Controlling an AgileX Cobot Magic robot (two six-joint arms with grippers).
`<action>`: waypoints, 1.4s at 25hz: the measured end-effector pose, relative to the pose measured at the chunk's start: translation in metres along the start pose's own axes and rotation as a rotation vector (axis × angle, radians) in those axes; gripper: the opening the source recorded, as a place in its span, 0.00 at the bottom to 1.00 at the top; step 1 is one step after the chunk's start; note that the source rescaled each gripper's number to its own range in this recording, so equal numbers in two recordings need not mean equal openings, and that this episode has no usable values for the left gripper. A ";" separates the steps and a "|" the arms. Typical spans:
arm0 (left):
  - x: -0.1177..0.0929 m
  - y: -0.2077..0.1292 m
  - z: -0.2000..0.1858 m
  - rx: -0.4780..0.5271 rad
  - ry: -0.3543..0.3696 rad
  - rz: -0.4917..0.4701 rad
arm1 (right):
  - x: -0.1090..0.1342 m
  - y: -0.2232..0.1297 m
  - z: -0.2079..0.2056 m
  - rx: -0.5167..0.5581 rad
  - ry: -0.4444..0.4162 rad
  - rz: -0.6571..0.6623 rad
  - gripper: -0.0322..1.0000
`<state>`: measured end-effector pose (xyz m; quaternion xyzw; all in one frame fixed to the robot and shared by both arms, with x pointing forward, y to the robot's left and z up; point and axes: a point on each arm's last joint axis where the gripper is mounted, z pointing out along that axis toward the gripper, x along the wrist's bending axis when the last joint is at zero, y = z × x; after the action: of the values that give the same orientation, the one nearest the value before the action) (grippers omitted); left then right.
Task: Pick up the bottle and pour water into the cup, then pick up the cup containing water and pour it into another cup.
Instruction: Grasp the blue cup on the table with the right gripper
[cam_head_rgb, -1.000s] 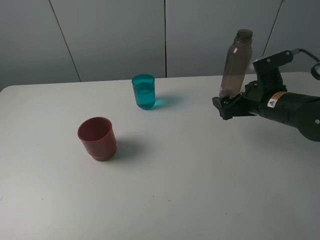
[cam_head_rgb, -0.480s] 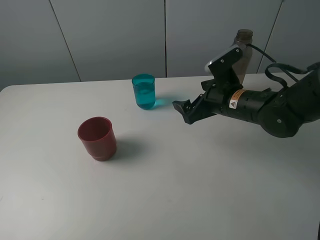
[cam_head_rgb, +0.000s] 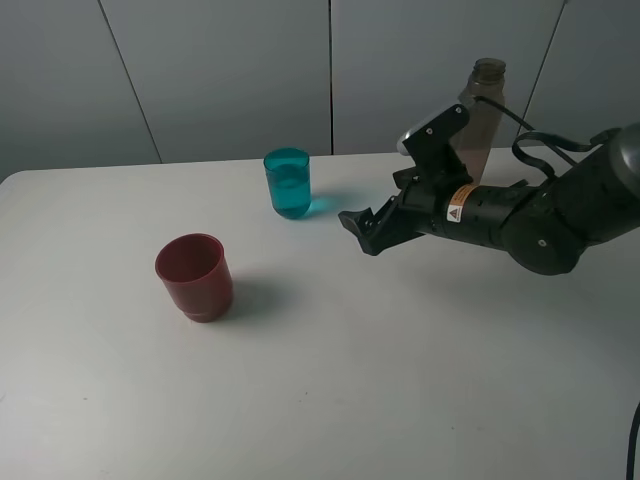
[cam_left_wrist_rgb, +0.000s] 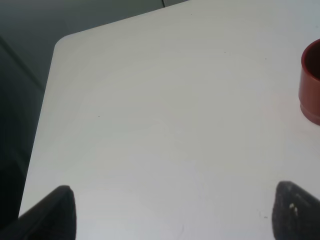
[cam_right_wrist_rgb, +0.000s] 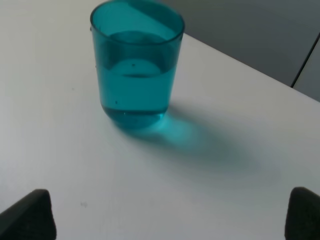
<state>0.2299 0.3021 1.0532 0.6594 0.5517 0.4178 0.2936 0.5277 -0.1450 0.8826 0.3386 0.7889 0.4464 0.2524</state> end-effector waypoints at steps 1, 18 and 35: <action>0.000 0.000 0.000 0.000 0.000 0.000 | 0.000 -0.002 0.001 0.005 0.002 0.002 1.00; 0.000 0.000 0.000 0.000 0.000 -0.002 | -0.001 -0.013 0.040 0.008 0.048 -0.021 1.00; 0.000 0.000 0.000 0.000 0.000 -0.002 | 0.012 0.004 0.099 -0.077 0.099 -0.057 1.00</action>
<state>0.2299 0.3021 1.0532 0.6589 0.5523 0.4175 0.2940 0.5907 -0.0820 0.8377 0.2836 0.7920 0.4851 0.2386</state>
